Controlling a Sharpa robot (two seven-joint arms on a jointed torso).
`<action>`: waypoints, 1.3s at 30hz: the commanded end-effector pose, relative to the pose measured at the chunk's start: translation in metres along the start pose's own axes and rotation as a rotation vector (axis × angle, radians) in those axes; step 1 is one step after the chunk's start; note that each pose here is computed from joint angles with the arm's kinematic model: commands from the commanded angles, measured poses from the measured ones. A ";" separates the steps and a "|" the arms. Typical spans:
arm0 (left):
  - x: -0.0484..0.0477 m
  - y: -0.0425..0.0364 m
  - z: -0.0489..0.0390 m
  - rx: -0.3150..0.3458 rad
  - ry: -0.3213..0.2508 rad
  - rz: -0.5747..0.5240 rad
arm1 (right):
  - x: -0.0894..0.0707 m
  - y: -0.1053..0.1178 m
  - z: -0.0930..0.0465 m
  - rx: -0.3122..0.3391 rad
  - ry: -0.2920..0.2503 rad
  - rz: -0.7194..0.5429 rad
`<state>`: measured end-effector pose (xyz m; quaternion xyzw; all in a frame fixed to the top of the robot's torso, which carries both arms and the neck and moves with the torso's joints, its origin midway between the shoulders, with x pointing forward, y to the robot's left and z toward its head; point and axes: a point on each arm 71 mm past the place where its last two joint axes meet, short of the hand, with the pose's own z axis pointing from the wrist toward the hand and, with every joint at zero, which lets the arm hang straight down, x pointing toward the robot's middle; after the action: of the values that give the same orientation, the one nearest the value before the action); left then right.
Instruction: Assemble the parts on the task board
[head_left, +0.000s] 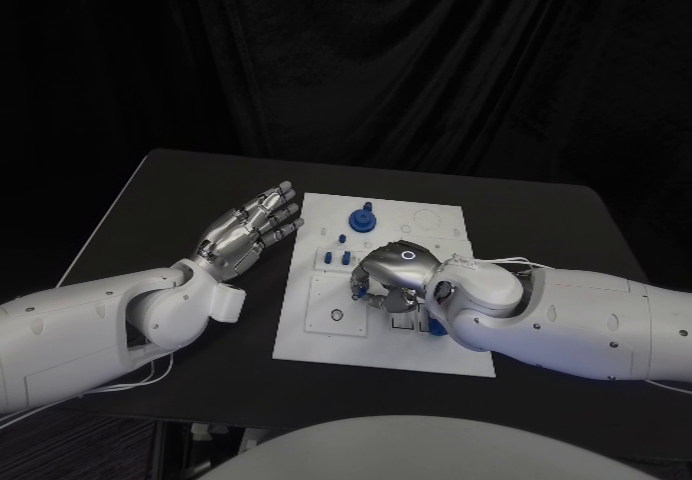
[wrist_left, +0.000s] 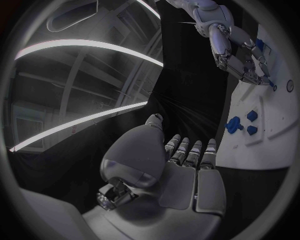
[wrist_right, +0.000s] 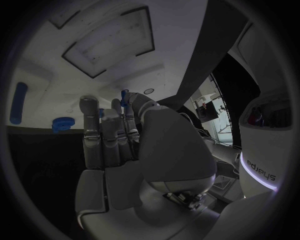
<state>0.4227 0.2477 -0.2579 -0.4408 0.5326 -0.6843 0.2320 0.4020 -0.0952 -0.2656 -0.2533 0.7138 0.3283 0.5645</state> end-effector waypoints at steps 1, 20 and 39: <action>0.0019 0.0005 0.0001 0.002 0.013 -0.009 | 0.002 -0.001 0.001 0.018 0.012 -0.009; -0.0005 0.0008 -0.0009 -0.009 0.009 -0.007 | 0.005 0.001 0.005 0.011 0.013 -0.010; 0.0004 0.0035 0.0002 -0.022 0.015 -0.011 | 0.004 0.003 0.004 0.006 0.015 -0.006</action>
<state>0.4229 0.2484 -0.2616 -0.4444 0.5411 -0.6773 0.2259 0.4026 -0.0897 -0.2675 -0.2561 0.7138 0.3289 0.5628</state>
